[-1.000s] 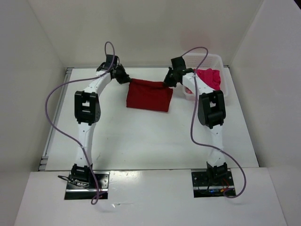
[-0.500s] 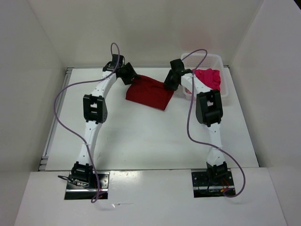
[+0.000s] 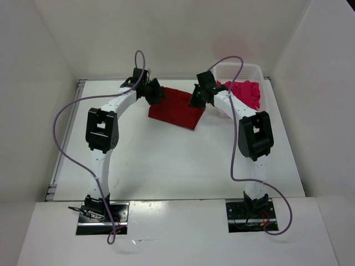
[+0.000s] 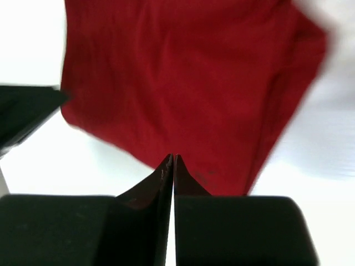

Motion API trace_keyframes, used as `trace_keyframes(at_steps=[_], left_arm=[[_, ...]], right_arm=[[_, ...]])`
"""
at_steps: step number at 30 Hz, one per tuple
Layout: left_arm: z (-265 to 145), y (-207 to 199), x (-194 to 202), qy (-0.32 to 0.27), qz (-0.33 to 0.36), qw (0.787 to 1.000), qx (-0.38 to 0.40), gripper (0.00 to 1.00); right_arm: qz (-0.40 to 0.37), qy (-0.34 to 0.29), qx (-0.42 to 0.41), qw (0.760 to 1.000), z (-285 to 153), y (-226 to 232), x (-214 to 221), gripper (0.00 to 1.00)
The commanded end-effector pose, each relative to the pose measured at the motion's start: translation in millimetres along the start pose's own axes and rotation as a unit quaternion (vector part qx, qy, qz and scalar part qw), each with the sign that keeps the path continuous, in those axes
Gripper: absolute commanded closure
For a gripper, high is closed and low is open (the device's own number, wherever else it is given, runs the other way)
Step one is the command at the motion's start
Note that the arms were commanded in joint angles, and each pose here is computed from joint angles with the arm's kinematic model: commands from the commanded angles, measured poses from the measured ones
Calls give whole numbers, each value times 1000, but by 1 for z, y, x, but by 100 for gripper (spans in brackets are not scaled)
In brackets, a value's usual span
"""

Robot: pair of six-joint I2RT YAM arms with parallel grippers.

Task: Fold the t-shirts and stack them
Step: Put the neatly folded tshirt into the corner of the board with the left arm

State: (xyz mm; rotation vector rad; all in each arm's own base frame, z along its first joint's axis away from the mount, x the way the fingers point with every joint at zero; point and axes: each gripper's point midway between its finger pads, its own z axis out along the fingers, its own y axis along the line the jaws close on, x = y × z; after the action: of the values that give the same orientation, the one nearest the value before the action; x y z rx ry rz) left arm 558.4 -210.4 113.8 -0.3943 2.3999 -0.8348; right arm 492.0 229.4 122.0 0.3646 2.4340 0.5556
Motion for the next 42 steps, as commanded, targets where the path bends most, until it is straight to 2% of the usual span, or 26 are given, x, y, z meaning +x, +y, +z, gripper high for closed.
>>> trace_keyframes(at_steps=[1, 4, 9, 11, 14, 17, 21, 24, 25, 30, 35, 39, 41, 42], left_arm=[[35, 60, 34, 44, -43, 998, -14, 44], [33, 88, 54, 57, -66, 996, -25, 44], [16, 98, 90, 86, -99, 991, -30, 44], [3, 98, 104, 98, -113, 988, -27, 44], [-24, 97, 152, 135, -135, 981, -26, 44], [-59, 89, 181, 150, -148, 977, -13, 39], [-102, 68, 169, 119, -129, 984, 2, 31], [-124, 81, 149, 74, -127, 989, -17, 25], [-128, 88, 138, 56, -126, 990, -23, 24], [-126, 118, 151, 62, -146, 986, -49, 24], [-105, 141, 169, 85, -165, 980, -69, 24], [-83, 130, 158, 89, -150, 984, -46, 24], [-69, 130, 159, 93, -149, 984, -39, 35], [-64, 129, 158, 96, -162, 982, -36, 45]], right_arm=[[-18, 58, -17, 998, 32, 1, 43, 98], [-21, 72, 0, 997, 47, -12, 55, 100], [-19, 88, 28, 995, 58, -33, 73, 100], [-18, 97, 41, 994, 61, -45, 83, 100], [-29, 101, 44, 993, 56, -49, 88, 100], [-46, 103, 39, 993, 48, -47, 92, 100], [-64, 94, 6, 994, 24, -23, 80, 100], [-79, 71, -30, 994, 0, 1, 59, 92], [-83, 74, -38, 993, -7, 8, 62, 84], [-83, 40, -71, 993, -45, 28, 44, 60], [-78, 31, -99, 992, -80, 35, 51, 56], [-72, 40, -117, 990, -96, 40, 70, 55], [-75, 48, -128, 988, -100, 46, 81, 55], [-75, 52, -131, 987, -102, 48, 89, 55]])
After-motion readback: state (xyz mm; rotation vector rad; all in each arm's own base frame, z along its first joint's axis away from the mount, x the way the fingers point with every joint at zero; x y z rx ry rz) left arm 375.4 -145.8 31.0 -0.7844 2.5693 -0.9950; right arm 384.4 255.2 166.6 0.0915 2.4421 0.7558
